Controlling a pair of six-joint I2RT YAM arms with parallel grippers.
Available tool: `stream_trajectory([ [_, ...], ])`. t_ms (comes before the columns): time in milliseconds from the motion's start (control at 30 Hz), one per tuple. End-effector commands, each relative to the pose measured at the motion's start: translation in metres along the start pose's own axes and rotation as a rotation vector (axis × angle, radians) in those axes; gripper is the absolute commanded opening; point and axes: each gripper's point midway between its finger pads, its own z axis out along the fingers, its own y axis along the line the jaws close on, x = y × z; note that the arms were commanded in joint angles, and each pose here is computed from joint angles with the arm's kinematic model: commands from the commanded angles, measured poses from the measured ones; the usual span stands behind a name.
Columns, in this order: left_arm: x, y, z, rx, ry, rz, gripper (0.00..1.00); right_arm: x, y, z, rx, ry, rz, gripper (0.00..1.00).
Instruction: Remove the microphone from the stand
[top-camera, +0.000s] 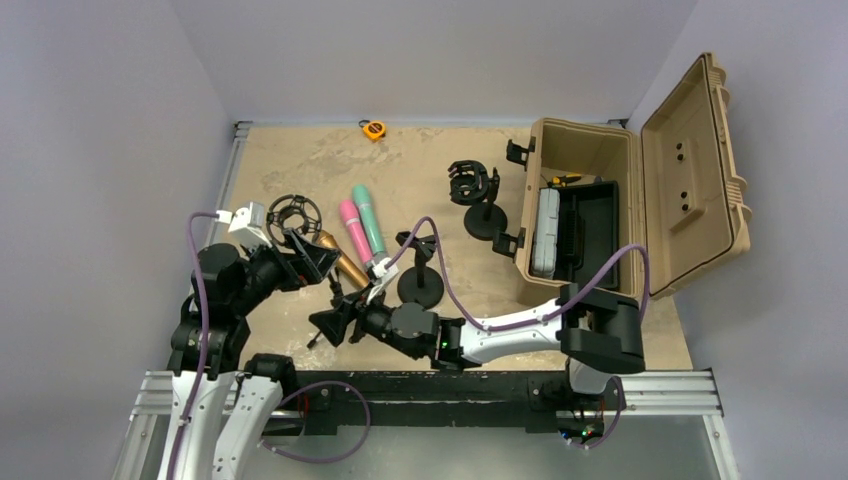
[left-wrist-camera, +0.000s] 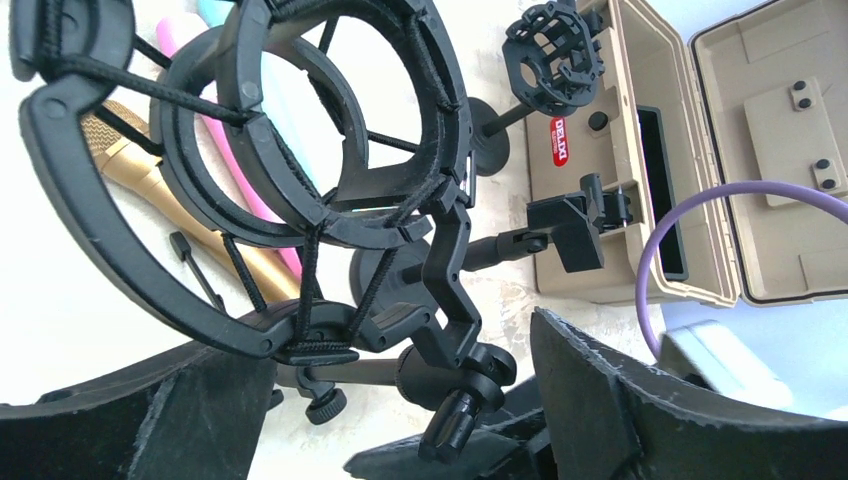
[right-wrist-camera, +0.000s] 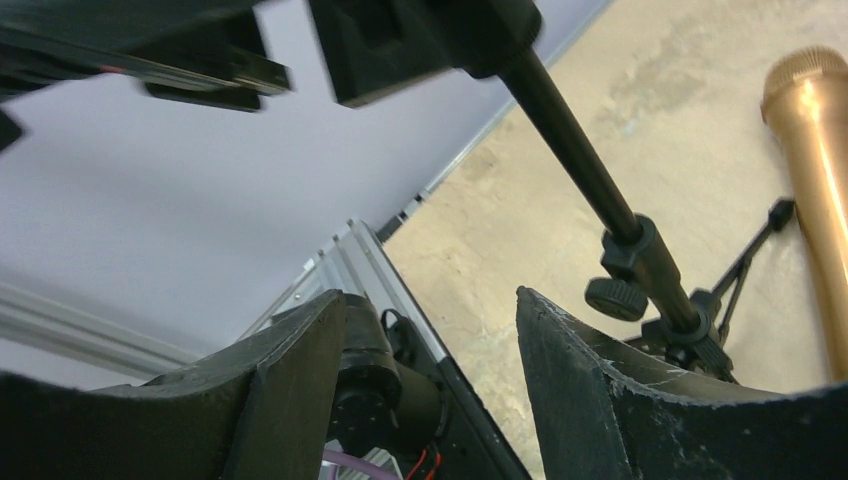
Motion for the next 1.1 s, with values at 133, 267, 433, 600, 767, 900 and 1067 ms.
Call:
stream_trajectory([
  [133, -0.008, -0.009, -0.007, 0.029, -0.030, 0.086, 0.85, 0.032, -0.061, 0.022, 0.372, 0.025, 0.081, 0.59],
  [267, -0.006, -0.006, -0.009, 0.014, -0.033, 0.101, 0.84, 0.023, -0.063, 0.019, 0.386, -0.012, 0.103, 0.59],
  [433, -0.005, -0.004, -0.009, 0.007, -0.034, 0.107, 0.84, 0.017, -0.055, 0.021, 0.344, -0.027, 0.117, 0.58],
  [600, -0.004, 0.000, -0.010, -0.013, -0.033, 0.115, 0.87, 0.005, -0.059, 0.027, 0.388, -0.081, 0.128, 0.58],
  [767, -0.007, 0.003, -0.013, -0.040, -0.043, 0.129, 0.89, 0.001, -0.070, 0.025, 0.435, -0.102, 0.128, 0.57],
  [900, -0.008, -0.001, -0.013, -0.025, -0.039, 0.126, 0.89, -0.010, -0.068, 0.026, 0.429, -0.138, 0.112, 0.56],
  [1067, -0.007, -0.004, -0.012, -0.015, -0.032, 0.106, 0.89, -0.005, -0.071, 0.035, 0.452, -0.131, 0.051, 0.44],
])
